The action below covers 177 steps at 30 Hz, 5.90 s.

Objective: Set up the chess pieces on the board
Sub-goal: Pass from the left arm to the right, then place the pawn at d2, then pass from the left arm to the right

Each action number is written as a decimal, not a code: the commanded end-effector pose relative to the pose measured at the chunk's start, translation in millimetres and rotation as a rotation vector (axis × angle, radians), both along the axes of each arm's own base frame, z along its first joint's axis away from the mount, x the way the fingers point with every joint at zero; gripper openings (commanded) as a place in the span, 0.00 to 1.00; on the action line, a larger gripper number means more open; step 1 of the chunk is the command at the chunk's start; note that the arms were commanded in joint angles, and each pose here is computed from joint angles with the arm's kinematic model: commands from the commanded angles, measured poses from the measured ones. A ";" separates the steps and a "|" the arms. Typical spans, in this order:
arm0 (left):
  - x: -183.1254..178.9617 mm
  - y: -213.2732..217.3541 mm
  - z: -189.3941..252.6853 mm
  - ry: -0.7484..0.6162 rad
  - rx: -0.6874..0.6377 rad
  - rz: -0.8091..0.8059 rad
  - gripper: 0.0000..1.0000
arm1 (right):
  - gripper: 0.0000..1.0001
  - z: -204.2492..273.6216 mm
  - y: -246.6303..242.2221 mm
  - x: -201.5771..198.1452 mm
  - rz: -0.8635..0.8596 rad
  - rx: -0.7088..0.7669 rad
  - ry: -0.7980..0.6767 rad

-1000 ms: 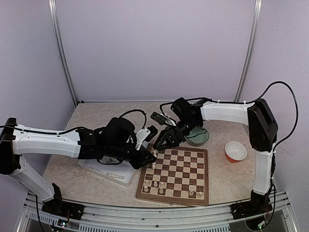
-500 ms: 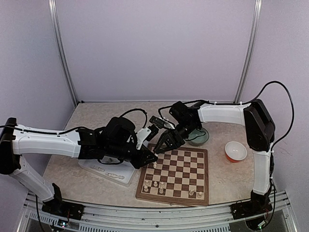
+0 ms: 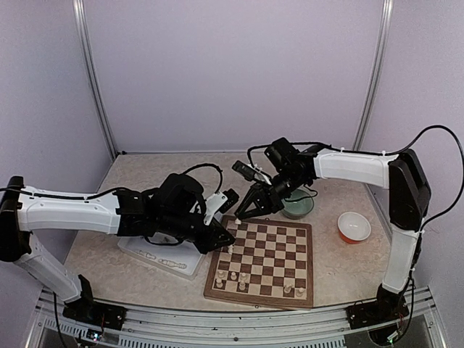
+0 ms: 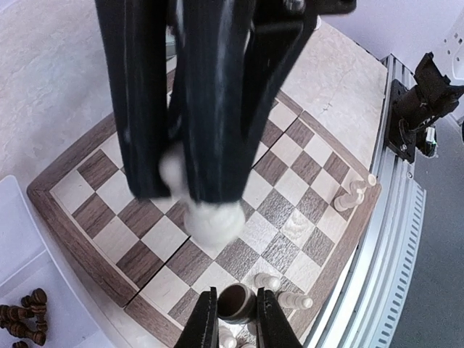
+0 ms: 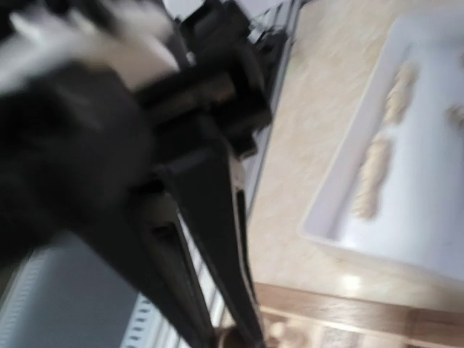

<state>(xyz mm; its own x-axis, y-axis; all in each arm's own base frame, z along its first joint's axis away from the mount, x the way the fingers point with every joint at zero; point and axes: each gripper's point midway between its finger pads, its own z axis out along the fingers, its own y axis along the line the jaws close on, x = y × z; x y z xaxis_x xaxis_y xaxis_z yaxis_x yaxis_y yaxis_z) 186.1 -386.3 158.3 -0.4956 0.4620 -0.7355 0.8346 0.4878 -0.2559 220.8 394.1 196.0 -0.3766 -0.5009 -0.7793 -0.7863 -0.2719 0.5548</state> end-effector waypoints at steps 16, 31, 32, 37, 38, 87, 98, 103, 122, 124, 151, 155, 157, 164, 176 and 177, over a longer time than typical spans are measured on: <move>148.2 75.0 111.6 -0.118 -0.224 0.336 0.11 | 0.00 -52.0 -28.9 18.2 -0.183 -0.153 -0.640; 200.3 74.2 156.8 0.003 -0.466 0.396 0.12 | 0.00 -108.6 -32.7 -63.3 0.070 -0.200 -0.683; 202.6 75.2 151.8 0.001 -0.453 0.402 0.12 | 0.00 -110.2 -32.3 -65.2 0.076 -0.199 -0.685; 206.4 86.4 131.5 -0.015 -0.428 0.425 0.12 | 0.00 -117.3 -34.0 -70.3 0.090 -0.208 -0.685; 206.3 90.1 130.4 -0.019 -0.429 0.431 0.12 | 0.00 -118.8 -35.0 -71.3 0.093 -0.211 -0.681; 121.1 -4.4 79.4 0.186 -0.275 0.026 0.15 | 0.29 -4.5 -62.8 -16.0 -0.015 -0.295 -0.933; 129.2 -26.1 57.0 0.324 -0.505 0.302 0.09 | 0.31 43.8 -66.2 47.4 -0.393 -0.275 -0.923; 144.1 5.2 85.9 0.357 -0.813 0.531 0.10 | 0.32 48.3 -57.5 61.0 -0.498 -0.246 -0.877; 153.5 13.0 114.6 0.433 -1.011 0.557 0.10 | 0.39 80.8 3.4 85.7 -0.545 -0.171 -0.986; 153.1 12.7 115.3 0.443 -1.017 0.549 0.10 | 0.38 81.7 3.4 89.6 -0.562 -0.176 -0.994; 146.9 -1.6 104.7 0.522 -1.015 0.504 0.10 | 0.25 89.6 9.3 109.1 -0.650 -0.165 -1.019; 147.8 -2.6 101.9 0.526 -1.011 0.507 0.10 | 0.23 89.2 8.5 109.8 -0.659 -0.167 -1.017; 147.1 -3.5 100.8 0.534 -1.010 0.507 0.10 | 0.20 89.4 8.3 109.3 -0.658 -0.166 -1.015; 150.6 -7.4 93.3 0.530 -0.964 0.512 0.25 | 0.04 96.0 5.4 102.7 -0.626 -0.157 -1.017; 194.8 68.2 153.7 0.032 -0.542 0.654 0.42 | 0.03 73.5 -39.9 54.1 -0.311 -0.249 -0.999; 198.9 78.2 161.3 -0.020 -0.491 0.688 0.44 | 0.03 65.5 -45.1 45.2 -0.267 -0.271 -0.978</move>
<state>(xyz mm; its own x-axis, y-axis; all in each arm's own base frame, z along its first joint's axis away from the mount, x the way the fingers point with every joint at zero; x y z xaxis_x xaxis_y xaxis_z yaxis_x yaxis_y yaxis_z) 375.8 -350.1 282.7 -0.6796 -0.4350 -0.5907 0.3684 0.4939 -0.7876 303.7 366.8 264.5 0.1785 -0.6666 -0.7237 -0.9110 0.1659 -0.3776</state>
